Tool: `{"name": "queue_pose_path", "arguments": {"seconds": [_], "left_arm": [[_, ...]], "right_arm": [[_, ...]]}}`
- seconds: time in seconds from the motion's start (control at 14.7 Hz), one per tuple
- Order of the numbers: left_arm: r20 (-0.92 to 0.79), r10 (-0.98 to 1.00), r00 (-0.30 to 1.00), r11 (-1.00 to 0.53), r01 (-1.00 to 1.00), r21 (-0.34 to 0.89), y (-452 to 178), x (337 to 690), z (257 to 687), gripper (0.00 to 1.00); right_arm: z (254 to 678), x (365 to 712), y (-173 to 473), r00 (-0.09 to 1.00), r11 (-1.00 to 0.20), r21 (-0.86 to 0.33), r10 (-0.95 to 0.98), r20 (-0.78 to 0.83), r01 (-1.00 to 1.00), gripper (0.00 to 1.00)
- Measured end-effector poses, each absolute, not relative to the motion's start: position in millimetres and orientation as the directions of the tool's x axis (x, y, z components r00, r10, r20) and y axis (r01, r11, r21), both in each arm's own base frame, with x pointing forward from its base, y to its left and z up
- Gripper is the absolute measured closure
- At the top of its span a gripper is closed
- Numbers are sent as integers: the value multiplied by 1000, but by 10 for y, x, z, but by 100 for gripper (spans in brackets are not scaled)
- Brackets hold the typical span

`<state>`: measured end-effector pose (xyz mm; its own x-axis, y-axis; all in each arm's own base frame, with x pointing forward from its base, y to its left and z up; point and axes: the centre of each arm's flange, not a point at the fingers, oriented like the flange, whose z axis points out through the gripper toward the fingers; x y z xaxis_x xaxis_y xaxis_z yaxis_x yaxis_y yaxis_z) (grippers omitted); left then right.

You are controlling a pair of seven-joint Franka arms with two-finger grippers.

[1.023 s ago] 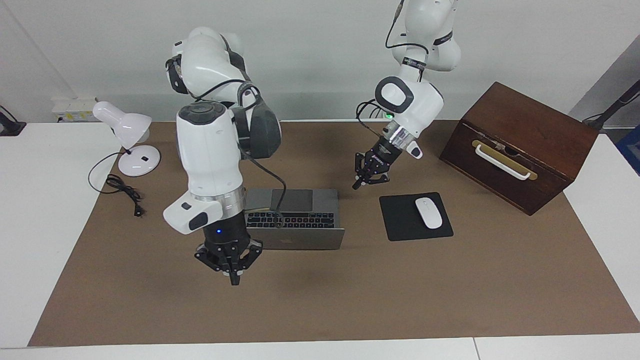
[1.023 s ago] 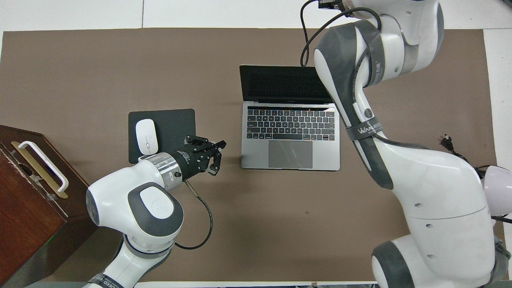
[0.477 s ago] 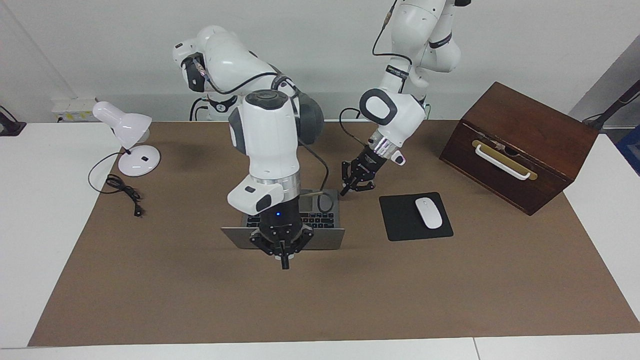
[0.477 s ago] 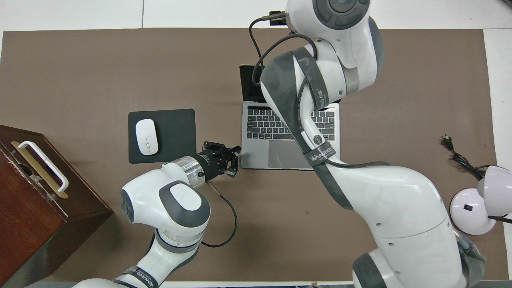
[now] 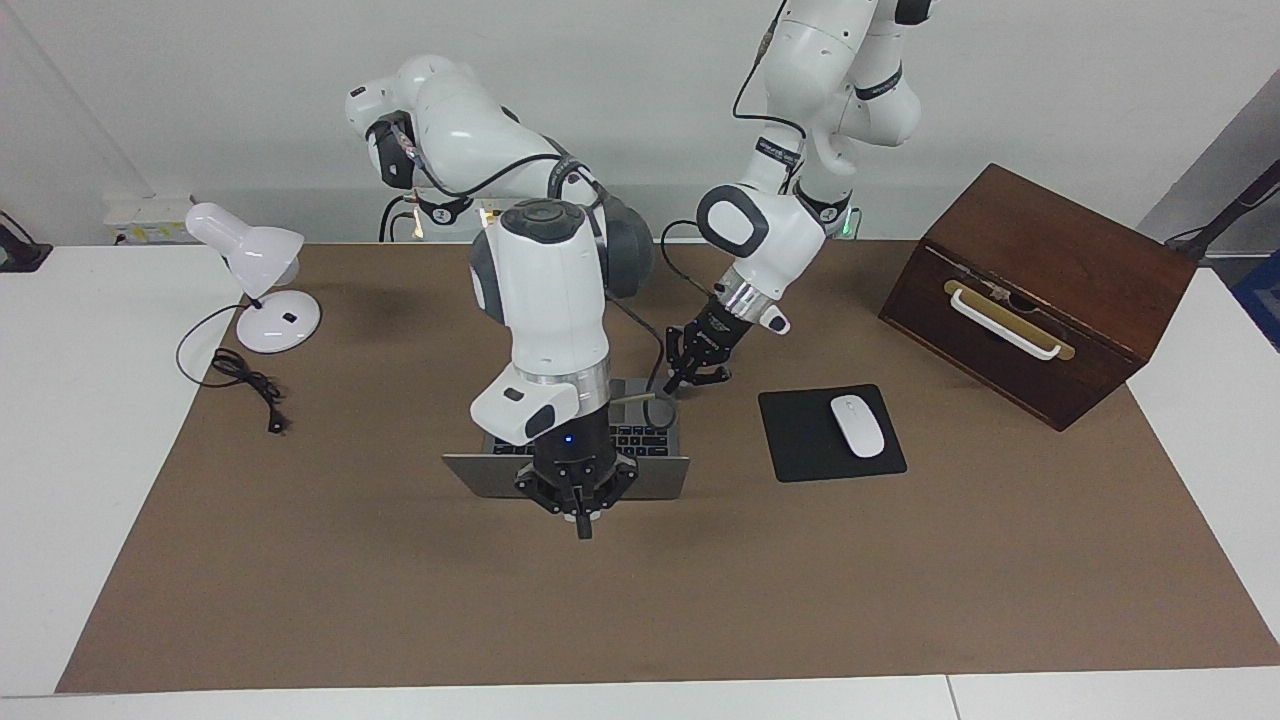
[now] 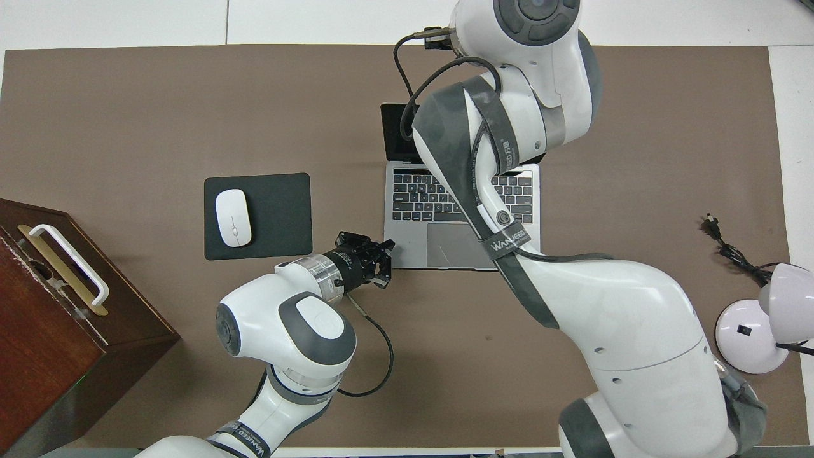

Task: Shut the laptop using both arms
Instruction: 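Reach the right gripper over the laptop to the top of the screen, then push the laptop screen down toward the keyboard with the right gripper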

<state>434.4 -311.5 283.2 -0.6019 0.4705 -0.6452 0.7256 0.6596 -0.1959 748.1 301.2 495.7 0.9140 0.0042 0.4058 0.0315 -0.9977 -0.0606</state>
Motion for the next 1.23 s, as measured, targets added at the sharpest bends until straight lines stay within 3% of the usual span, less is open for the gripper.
{"name": "queue_pose_path", "arguments": {"seconds": [0.61, 1.23], "left_arm": [[-628, 495, -600, 663, 728, -174, -3225, 4307, 2704, 99], [-630, 505, -590, 656, 736, -164, -3228, 4306, 2703, 99]], "right_arm": [[4944, 7580, 2517, 927, -993, -114, -83, 366, -44, 99], [4852, 7441, 2569, 952, -989, -139, -89, 294, -49, 99]]}}
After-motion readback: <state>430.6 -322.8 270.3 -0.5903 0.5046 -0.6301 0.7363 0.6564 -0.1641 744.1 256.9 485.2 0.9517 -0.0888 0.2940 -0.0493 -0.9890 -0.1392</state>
